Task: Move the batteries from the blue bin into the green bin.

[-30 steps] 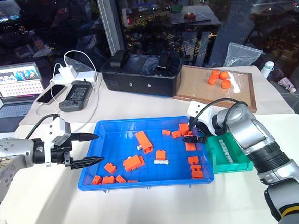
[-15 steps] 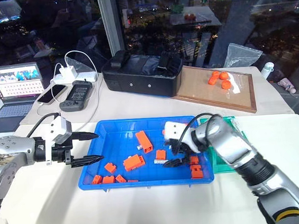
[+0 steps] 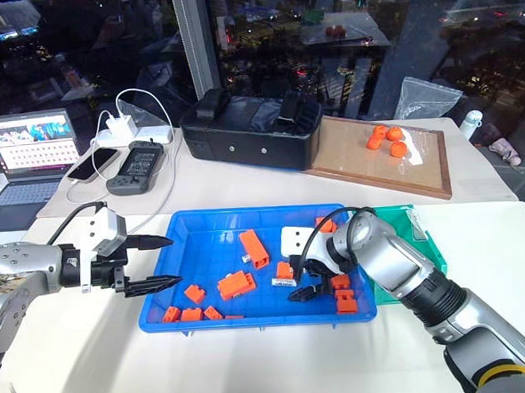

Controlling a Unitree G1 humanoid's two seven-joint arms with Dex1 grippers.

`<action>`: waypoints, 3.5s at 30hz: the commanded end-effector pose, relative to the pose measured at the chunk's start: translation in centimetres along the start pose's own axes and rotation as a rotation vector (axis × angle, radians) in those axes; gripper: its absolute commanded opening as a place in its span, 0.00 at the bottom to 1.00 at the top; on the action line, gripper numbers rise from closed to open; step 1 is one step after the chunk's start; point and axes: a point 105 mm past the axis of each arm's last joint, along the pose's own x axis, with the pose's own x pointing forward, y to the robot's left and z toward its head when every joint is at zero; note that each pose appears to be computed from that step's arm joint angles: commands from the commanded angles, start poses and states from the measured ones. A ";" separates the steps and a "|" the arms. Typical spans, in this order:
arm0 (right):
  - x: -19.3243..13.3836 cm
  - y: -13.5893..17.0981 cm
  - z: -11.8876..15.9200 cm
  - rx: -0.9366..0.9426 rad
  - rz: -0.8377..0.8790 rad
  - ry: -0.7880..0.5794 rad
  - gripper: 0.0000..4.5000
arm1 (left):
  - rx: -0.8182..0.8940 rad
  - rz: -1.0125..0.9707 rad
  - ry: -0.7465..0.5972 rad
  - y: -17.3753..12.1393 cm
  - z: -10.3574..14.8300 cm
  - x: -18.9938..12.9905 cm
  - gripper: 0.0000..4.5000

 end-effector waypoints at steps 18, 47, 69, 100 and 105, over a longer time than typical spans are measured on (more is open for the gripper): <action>-3.3 -0.7 1.9 0.032 -0.046 -0.049 1.00 | 0.075 0.015 -0.021 0.5 1.1 -0.2 1.00; 2.5 -0.6 0.3 -0.045 0.009 0.028 0.88 | 0.084 0.042 -0.013 0.7 1.3 -0.4 1.00; -6.9 -3.7 4.9 0.043 -0.170 -0.272 0.05 | 0.110 0.020 -0.045 1.5 2.1 0.6 1.00; -16.3 -6.4 -8.2 0.272 -0.550 0.096 0.56 | 0.063 0.011 -0.260 2.3 5.9 0.8 1.00; -16.4 -8.1 -4.1 0.167 -0.568 -0.006 0.94 | 0.066 0.053 -0.237 2.9 5.4 0.3 1.00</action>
